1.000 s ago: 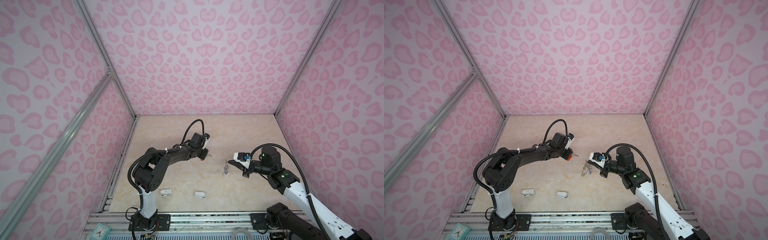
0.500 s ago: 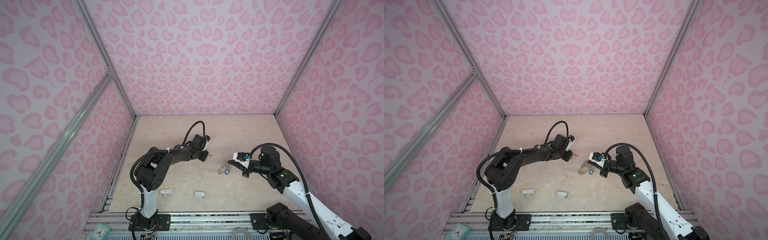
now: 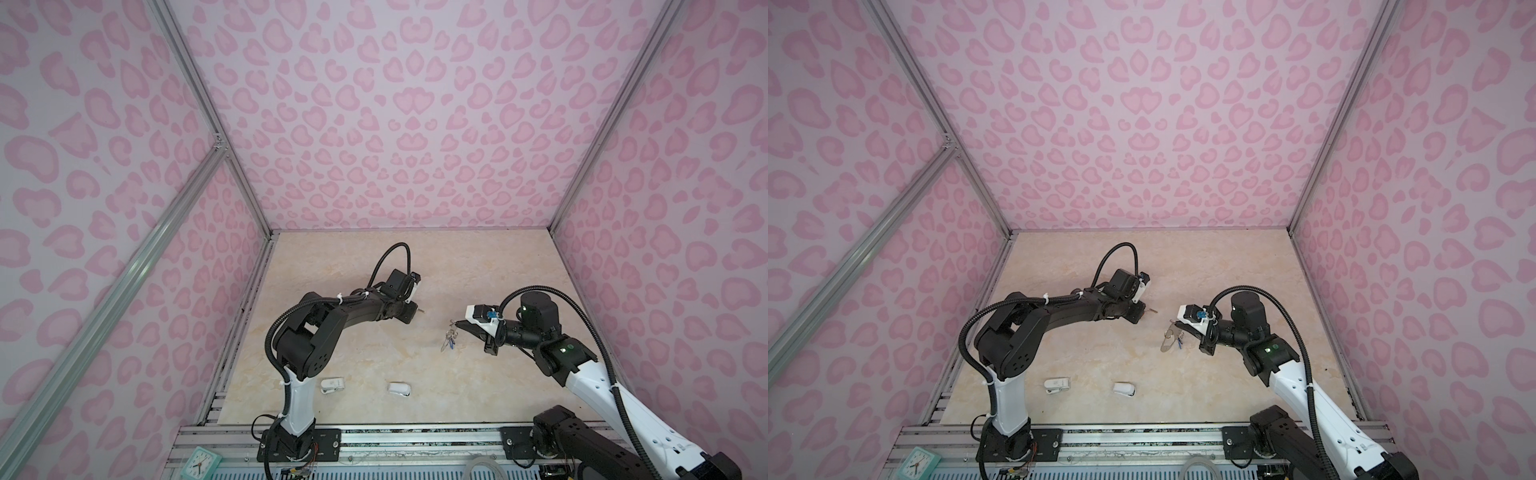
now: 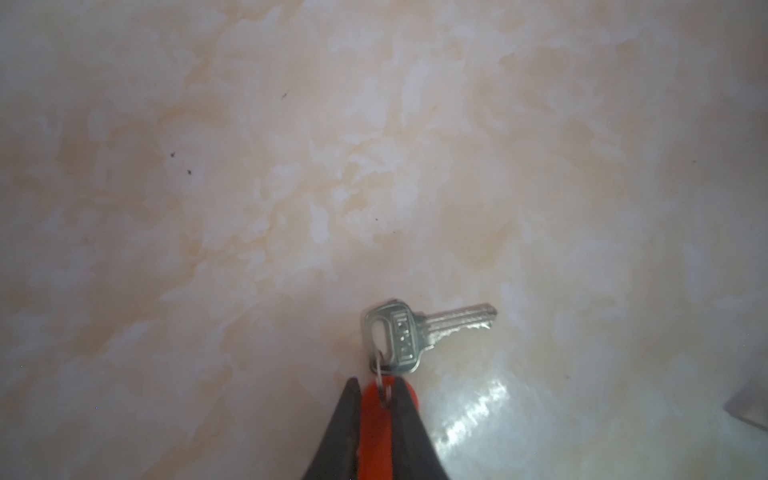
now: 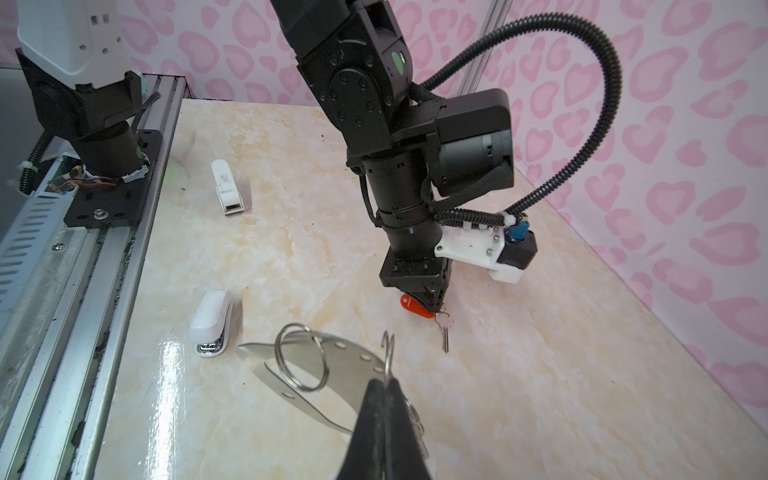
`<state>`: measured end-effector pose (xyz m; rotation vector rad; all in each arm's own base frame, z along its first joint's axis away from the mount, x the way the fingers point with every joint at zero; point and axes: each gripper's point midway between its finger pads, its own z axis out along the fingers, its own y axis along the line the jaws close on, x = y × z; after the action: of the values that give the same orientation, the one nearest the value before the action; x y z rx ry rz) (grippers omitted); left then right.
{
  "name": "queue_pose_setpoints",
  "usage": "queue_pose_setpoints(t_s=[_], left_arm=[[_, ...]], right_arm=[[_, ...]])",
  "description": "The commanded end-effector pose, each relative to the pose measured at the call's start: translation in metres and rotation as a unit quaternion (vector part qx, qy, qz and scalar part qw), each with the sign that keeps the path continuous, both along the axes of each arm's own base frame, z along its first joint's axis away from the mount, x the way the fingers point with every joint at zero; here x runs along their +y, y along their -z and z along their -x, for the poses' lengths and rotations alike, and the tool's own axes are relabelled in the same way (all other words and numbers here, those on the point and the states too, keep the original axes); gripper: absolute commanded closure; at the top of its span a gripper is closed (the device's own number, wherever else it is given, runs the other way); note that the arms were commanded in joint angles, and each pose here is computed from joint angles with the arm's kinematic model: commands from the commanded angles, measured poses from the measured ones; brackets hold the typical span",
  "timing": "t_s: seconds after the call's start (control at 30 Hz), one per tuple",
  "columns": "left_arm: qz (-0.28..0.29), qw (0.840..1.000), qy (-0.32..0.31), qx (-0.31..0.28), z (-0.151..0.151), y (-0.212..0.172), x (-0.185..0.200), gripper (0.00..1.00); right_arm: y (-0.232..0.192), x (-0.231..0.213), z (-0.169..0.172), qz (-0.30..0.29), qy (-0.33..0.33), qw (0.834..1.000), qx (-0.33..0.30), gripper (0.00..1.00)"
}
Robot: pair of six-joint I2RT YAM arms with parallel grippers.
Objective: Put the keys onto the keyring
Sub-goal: 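Lower the left gripper and pinch the red-tagged key's ring, then lift the red-tagged key with the left gripper toward the held plate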
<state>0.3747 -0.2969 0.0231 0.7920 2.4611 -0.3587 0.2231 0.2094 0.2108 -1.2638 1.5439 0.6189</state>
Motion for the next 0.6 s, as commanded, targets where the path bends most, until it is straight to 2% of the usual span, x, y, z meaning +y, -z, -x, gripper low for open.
queue_pose_setpoints(t_s=[0.0, 0.17, 0.33, 0.57], left_arm=[[-0.004, 1.0, -0.005, -0.001, -0.0039, 0.0009, -0.0004, 0.83], [-0.001, 1.0, -0.003, -0.003, -0.0051, -0.0009, -0.0022, 0.84], [-0.005, 1.0, -0.004, 0.0, -0.0061, 0.0022, -0.0018, 0.94], [-0.002, 1.0, -0.002, -0.007, -0.0064, -0.0021, -0.0019, 0.95]], right_arm=[[-0.0041, 0.0016, -0.0002, -0.005, -0.006, 1.0, -0.005, 1.0], [-0.0034, 0.002, -0.0006, -0.003, -0.007, 1.0, -0.004, 1.0], [-0.0029, 0.0023, -0.001, -0.002, -0.008, 1.0, -0.004, 1.0], [-0.0017, 0.0023, -0.0016, -0.001, -0.009, 1.0, -0.003, 1.0]])
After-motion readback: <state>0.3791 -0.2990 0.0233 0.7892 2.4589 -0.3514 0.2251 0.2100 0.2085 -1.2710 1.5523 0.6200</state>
